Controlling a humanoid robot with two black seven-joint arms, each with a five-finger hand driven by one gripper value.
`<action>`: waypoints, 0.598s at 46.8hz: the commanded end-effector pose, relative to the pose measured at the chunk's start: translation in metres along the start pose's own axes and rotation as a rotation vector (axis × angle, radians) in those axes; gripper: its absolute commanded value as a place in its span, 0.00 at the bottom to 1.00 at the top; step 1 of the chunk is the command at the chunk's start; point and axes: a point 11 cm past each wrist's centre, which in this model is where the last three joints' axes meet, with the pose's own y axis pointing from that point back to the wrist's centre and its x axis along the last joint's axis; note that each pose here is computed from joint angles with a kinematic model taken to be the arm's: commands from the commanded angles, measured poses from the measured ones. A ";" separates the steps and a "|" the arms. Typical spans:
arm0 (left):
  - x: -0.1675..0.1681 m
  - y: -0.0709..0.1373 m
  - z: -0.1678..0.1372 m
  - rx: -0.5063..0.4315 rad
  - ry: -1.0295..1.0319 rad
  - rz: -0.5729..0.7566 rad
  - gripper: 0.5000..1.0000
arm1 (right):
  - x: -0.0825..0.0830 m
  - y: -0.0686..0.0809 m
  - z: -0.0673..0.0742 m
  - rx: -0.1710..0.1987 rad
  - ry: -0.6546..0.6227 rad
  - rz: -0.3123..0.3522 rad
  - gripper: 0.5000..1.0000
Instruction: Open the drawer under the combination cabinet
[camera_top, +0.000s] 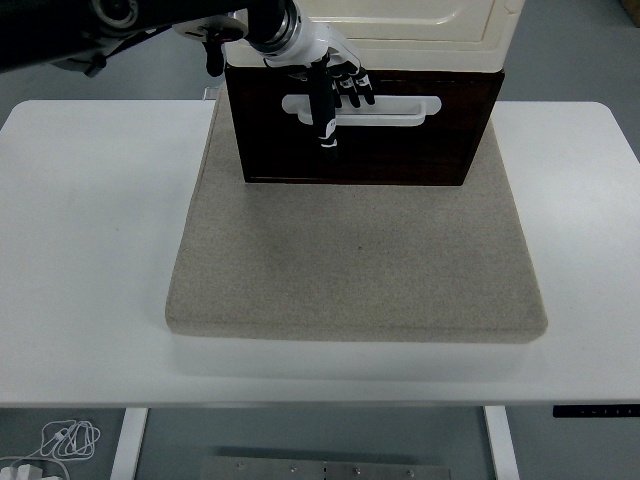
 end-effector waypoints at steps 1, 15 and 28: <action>0.000 0.000 0.000 0.001 0.000 0.000 1.00 | 0.000 0.000 0.001 -0.001 0.000 0.000 0.85; -0.008 -0.010 0.002 0.002 -0.004 -0.018 1.00 | 0.000 0.000 0.000 0.000 0.000 0.000 0.85; -0.010 -0.011 0.001 0.004 -0.005 -0.021 1.00 | 0.000 0.000 0.001 -0.001 0.000 0.000 0.85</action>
